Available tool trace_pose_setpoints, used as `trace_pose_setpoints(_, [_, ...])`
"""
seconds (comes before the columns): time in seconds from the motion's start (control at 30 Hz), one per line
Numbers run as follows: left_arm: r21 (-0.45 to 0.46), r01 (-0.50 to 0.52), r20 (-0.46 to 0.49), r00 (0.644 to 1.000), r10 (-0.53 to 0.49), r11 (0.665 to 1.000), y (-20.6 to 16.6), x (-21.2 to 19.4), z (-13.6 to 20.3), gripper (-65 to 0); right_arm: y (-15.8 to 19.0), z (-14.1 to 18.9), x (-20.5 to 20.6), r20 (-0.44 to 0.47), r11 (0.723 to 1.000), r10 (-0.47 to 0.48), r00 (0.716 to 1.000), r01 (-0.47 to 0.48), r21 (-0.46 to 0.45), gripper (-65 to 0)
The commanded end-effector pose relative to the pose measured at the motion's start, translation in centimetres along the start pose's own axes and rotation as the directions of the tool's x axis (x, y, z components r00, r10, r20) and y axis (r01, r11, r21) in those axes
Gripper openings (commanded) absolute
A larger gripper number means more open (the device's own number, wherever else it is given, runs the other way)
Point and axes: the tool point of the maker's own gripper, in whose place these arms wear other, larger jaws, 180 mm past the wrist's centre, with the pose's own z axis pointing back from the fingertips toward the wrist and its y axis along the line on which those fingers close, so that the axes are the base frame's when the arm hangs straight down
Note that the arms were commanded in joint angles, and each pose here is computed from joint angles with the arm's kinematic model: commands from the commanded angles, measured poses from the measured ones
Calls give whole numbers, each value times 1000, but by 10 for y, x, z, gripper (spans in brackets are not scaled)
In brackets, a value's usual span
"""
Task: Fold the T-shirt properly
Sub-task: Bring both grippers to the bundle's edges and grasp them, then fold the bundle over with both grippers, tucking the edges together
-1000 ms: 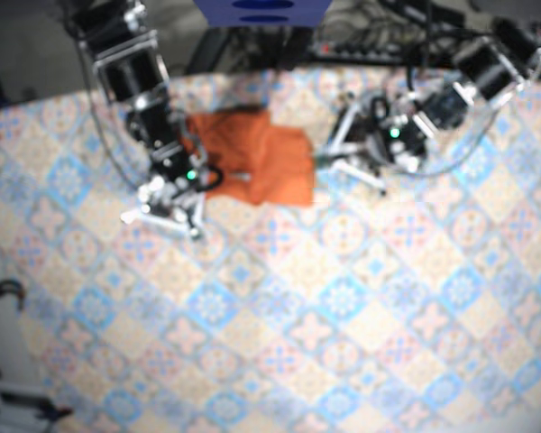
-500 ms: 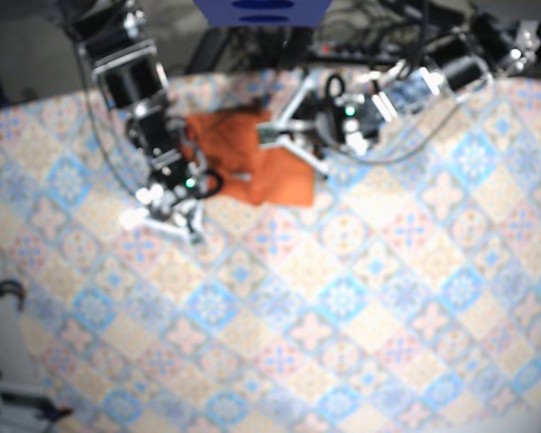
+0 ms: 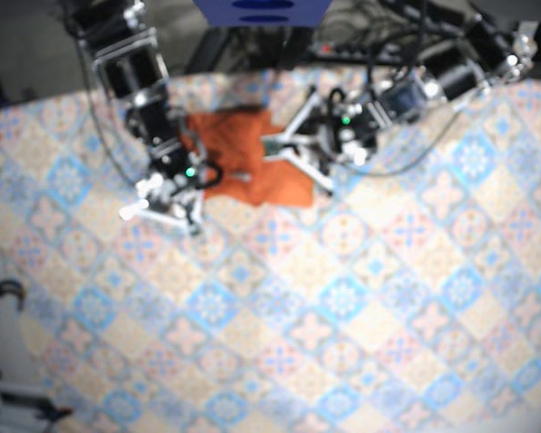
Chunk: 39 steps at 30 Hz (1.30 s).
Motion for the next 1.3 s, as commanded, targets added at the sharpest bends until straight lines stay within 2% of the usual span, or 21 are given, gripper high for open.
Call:
trace_pose_setpoints(0.0, [40,7,24,1000,-8,999,17,8,6,-576,10,3,-11,-46,999,4,999,-2,42,-539])
trace_pose_setpoints(0.53, [105,-20,-20,1000,23,994,70,-5,-2,-576,24,37,-10,26,997,16,1000,-18,70,-540])
trace_pose_setpoints(0.8, [140,-9,-3,1000,9,990,87,9,3,-576,46,55,1,78,992,76,994,-83,93,-540])
trace_pose_setpoints(1.0, [141,-34,-32,999,39,989,99,3,-5,-576,59,60,6,105,986,118,988,-129,106,-540])
trace_pose_setpoints(1.27, [146,-48,-6,999,49,988,109,13,-10,-576,99,79,22,192,954,244,951,-271,131,-540])
